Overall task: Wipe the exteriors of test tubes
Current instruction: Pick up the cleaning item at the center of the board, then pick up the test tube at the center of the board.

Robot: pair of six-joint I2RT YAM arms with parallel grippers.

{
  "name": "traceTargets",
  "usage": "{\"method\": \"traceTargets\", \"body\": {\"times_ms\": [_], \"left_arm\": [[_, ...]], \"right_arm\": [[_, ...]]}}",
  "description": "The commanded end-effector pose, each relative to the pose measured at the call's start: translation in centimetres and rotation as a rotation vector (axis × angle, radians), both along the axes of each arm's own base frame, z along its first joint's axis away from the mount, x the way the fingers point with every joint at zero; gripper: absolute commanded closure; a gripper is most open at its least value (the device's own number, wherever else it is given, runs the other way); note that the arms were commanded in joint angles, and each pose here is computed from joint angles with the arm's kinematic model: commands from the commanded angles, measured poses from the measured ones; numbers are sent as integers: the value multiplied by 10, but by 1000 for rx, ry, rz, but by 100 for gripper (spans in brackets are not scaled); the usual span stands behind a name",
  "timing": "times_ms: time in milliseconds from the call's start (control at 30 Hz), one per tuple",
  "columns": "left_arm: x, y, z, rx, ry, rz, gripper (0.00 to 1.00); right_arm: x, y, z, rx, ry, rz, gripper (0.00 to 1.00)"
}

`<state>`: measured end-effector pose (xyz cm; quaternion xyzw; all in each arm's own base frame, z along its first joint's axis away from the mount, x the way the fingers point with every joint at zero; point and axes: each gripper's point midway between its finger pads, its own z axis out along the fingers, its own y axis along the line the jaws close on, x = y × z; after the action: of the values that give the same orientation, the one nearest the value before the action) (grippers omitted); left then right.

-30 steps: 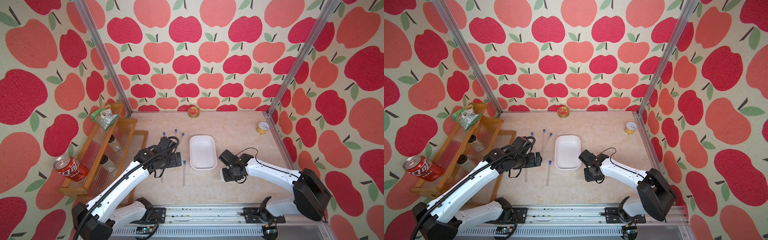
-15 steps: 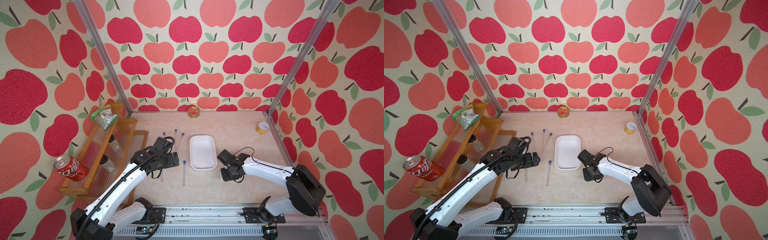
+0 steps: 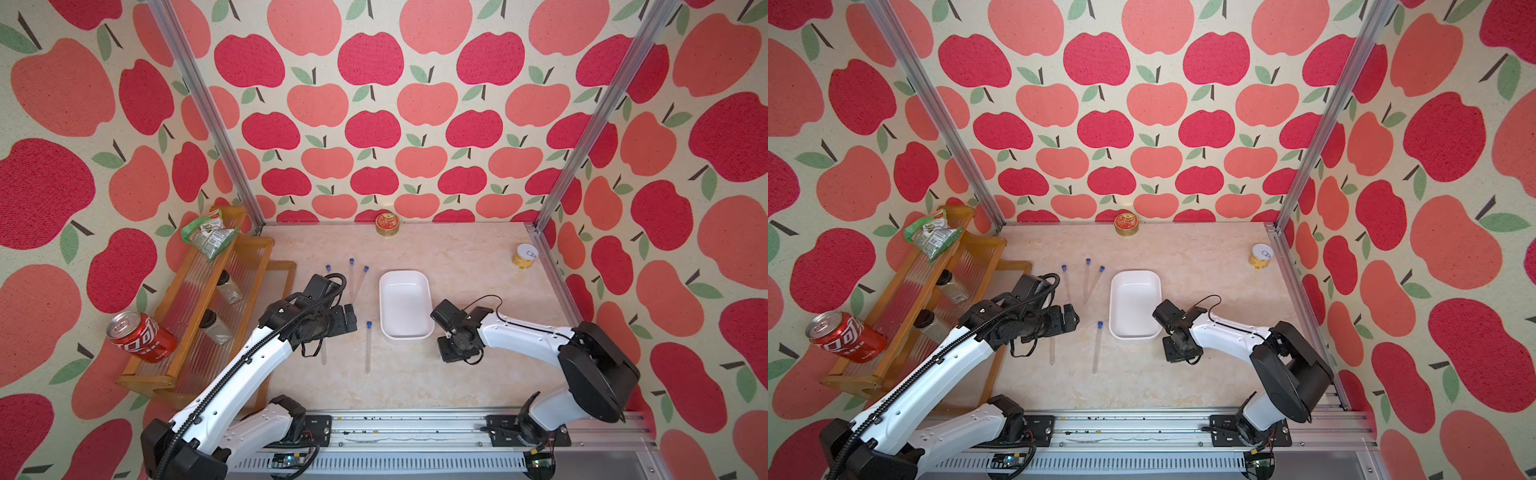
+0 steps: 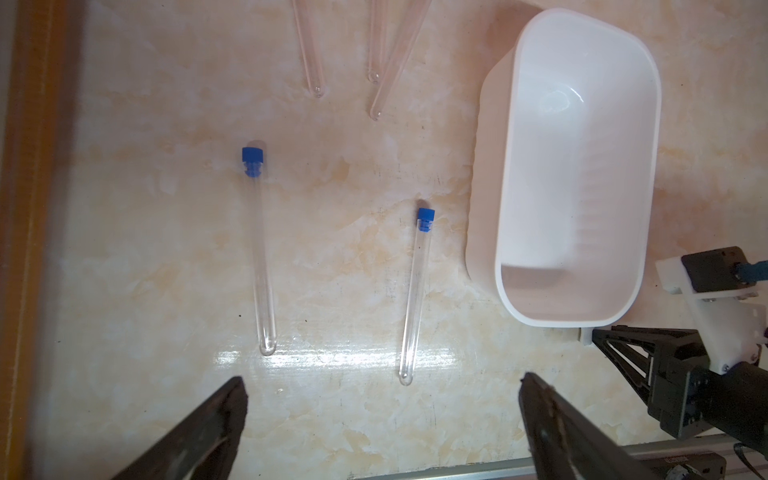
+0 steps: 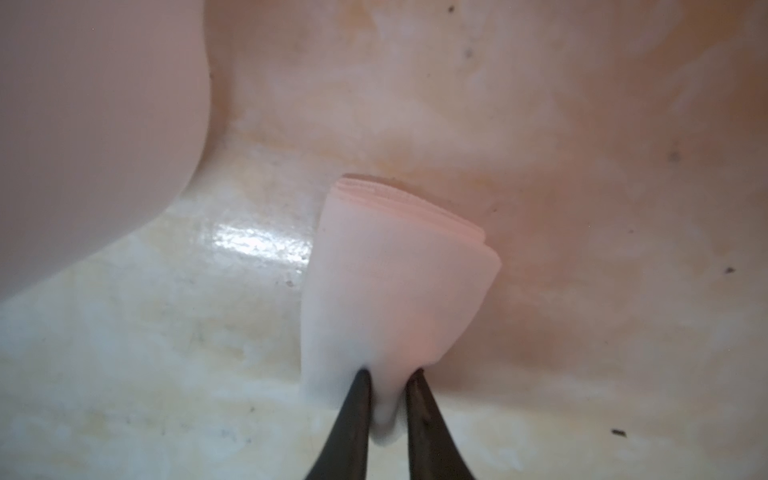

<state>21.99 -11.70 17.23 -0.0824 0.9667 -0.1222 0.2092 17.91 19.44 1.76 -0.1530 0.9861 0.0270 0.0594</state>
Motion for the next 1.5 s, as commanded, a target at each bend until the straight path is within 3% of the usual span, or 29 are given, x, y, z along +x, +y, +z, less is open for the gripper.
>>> {"method": "traceTargets", "body": {"times_ms": [0,200,633,900,1033,1233,1467], "left_arm": [[-5,2,-7,-2,33,15,1],[-7,-1,-16,-4,59,4,1],[-3,-28,-65,86,183,-54,0],[26,-42,-81,135,194,-34,0],[47,-47,-85,117,210,-26,13],[65,-64,-95,69,255,-64,45],[70,-75,-107,57,296,-105,64]], "right_arm": [[-8,-15,-16,-53,37,-17,86],[-12,-24,16,-24,-11,-25,98],[-20,-39,141,216,-128,-14,100],[-22,-49,157,270,-146,-40,100],[-23,-53,154,292,-142,-60,100],[-24,-62,157,309,-152,-87,100],[-26,-69,156,320,-150,-112,100]]}}
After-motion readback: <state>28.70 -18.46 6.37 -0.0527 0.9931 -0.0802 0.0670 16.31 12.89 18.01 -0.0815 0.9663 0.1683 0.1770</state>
